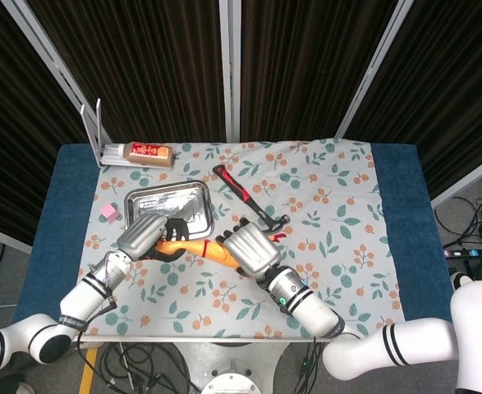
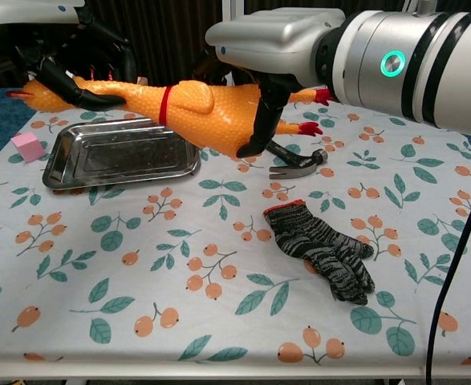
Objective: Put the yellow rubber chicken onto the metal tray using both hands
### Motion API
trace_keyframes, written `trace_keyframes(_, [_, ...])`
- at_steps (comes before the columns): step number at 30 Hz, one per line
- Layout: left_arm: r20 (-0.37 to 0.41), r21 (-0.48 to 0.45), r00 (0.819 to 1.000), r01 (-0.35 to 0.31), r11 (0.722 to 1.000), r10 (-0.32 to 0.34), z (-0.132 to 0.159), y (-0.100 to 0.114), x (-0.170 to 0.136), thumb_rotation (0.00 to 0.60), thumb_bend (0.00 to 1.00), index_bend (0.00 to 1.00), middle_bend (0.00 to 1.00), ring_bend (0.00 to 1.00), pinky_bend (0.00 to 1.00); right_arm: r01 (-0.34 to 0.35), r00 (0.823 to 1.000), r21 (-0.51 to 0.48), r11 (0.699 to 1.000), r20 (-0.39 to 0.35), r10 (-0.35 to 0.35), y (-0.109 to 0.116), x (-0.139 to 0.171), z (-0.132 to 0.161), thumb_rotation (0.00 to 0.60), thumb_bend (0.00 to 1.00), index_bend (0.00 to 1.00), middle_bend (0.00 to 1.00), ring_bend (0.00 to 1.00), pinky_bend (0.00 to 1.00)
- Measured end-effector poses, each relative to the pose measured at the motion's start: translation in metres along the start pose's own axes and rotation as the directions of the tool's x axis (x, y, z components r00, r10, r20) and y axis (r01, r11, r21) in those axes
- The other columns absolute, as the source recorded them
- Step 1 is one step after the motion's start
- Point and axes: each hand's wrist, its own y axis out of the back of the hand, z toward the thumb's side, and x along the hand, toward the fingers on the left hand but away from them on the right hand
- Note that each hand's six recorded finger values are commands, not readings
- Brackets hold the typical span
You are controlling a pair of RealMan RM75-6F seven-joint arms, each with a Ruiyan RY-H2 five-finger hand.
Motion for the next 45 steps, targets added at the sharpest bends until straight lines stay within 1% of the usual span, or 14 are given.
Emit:
trace_keyframes(2, [0.0, 0.0, 1.0, 0.001, 1.0, -0.001, 0.0, -0.001, 0.0, 0.6, 0.61, 0.71, 0.75, 0.65, 0.74, 0.0, 1.0, -0.001, 1.0, 0.001, 0.0, 0.0, 0.0, 0.0, 0.6, 0.86, 1.0, 0.95, 0.7, 0.34])
trace_keyframes(4, [0.002, 0.001, 1.0, 0.001, 1.0, -0.001, 0.001, -0.001, -0.001, 0.6, 0.61, 0.71, 0.75, 0.65, 0.74, 0.005, 1.0, -0.011, 1.0, 0.003, -0.005, 0.001, 0.0, -0.001, 0.6, 0.81, 0.99, 0.95, 0.7, 0.34])
trace_keyframes(6, [0.003, 0.003, 1.0, 0.001, 1.0, -0.001, 0.001, -0.001, -0.001, 0.6, 0.61, 0.71, 0.75, 0.65, 0.74, 0.013, 1.0, -0.027, 1.0, 0.009, -0.013, 0.003, 0.001, -0.003, 0.6, 0.68, 0.9, 0.9, 0.65, 0.33])
trace_keyframes(8, [0.003, 0.005, 1.0, 0.002, 1.0, -0.002, 0.0, -0.002, -0.002, 0.6, 0.61, 0.71, 0.75, 0.65, 0.74, 0.027, 0.999, -0.04, 0.999, 0.018, -0.026, 0.007, 0.001, -0.007, 0.6, 0.44, 0.66, 0.75, 0.52, 0.29])
trace_keyframes(9, [0.002, 0.005, 1.0, 0.001, 1.0, -0.001, 0.0, -0.002, -0.003, 0.6, 0.61, 0.71, 0.75, 0.65, 0.74, 0.039, 0.999, -0.043, 0.998, 0.025, -0.038, 0.01, 0.002, -0.01, 0.6, 0.35, 0.57, 0.68, 0.48, 0.28])
trace_keyframes(11, [0.002, 0.005, 1.0, 0.001, 1.0, -0.001, -0.001, -0.002, -0.003, 0.6, 0.61, 0.71, 0.75, 0.65, 0.74, 0.059, 0.998, -0.044, 0.997, 0.036, -0.058, 0.015, 0.003, -0.014, 0.6, 0.14, 0.25, 0.44, 0.31, 0.24])
trace_keyframes(12, [0.001, 0.003, 1.0, 0.0, 1.0, 0.0, -0.001, -0.003, -0.003, 0.6, 0.61, 0.71, 0.75, 0.65, 0.74, 0.071, 0.997, -0.048, 0.996, 0.046, -0.068, 0.018, 0.004, -0.017, 0.6, 0.07, 0.12, 0.33, 0.25, 0.23])
trace_keyframes(14, [0.001, 0.002, 1.0, -0.002, 1.0, 0.002, -0.001, -0.003, -0.003, 0.6, 0.61, 0.71, 0.75, 0.65, 0.74, 0.077, 0.996, -0.053, 0.996, 0.055, -0.074, 0.02, 0.005, -0.021, 0.6, 0.01, 0.01, 0.18, 0.17, 0.21])
trace_keyframes(17, [-0.001, 0.001, 1.0, -0.005, 1.0, 0.005, -0.002, -0.003, -0.004, 0.6, 0.61, 0.71, 0.75, 0.65, 0.74, 0.074, 0.996, -0.063, 0.995, 0.06, -0.07, 0.022, 0.006, -0.023, 0.6, 0.0, 0.0, 0.03, 0.09, 0.18])
trace_keyframes(19, [-0.002, -0.002, 1.0, -0.009, 1.0, 0.009, -0.003, -0.002, -0.004, 0.6, 0.61, 0.71, 0.75, 0.65, 0.74, 0.072, 0.996, -0.066, 0.995, 0.061, -0.068, 0.023, 0.007, -0.024, 0.6, 0.0, 0.0, 0.0, 0.07, 0.17])
trace_keyframes(26, [-0.026, -0.042, 1.0, -0.013, 0.999, 0.012, -0.011, -0.001, -0.005, 0.6, 0.61, 0.71, 0.75, 0.65, 0.74, 0.078, 0.994, -0.04, 0.996, 0.084, -0.074, 0.025, 0.016, -0.037, 0.6, 0.0, 0.0, 0.0, 0.05, 0.16])
trace_keyframes(32, [-0.091, -0.039, 0.995, -0.036, 0.999, 0.033, -0.038, 0.004, -0.003, 0.6, 0.61, 0.71, 0.75, 0.65, 0.73, 0.105, 0.984, -0.006, 0.994, 0.142, -0.104, 0.032, 0.04, -0.068, 0.6, 0.0, 0.0, 0.0, 0.05, 0.16])
trace_keyframes(42, [-0.216, 0.013, 0.967, -0.132, 0.991, 0.132, -0.099, 0.011, 0.014, 0.6, 0.61, 0.71, 0.75, 0.63, 0.67, 0.151, 0.956, 0.028, 0.988, 0.248, -0.154, 0.038, 0.105, -0.125, 0.6, 0.0, 0.0, 0.0, 0.05, 0.15])
trace_keyframes(45, [-0.25, -0.006, 0.954, -0.171, 0.985, 0.164, -0.113, 0.01, 0.021, 0.6, 0.61, 0.71, 0.75, 0.61, 0.65, 0.153, 0.949, 0.027, 0.988, 0.274, -0.154, 0.035, 0.12, -0.136, 0.6, 0.0, 0.0, 0.0, 0.05, 0.15])
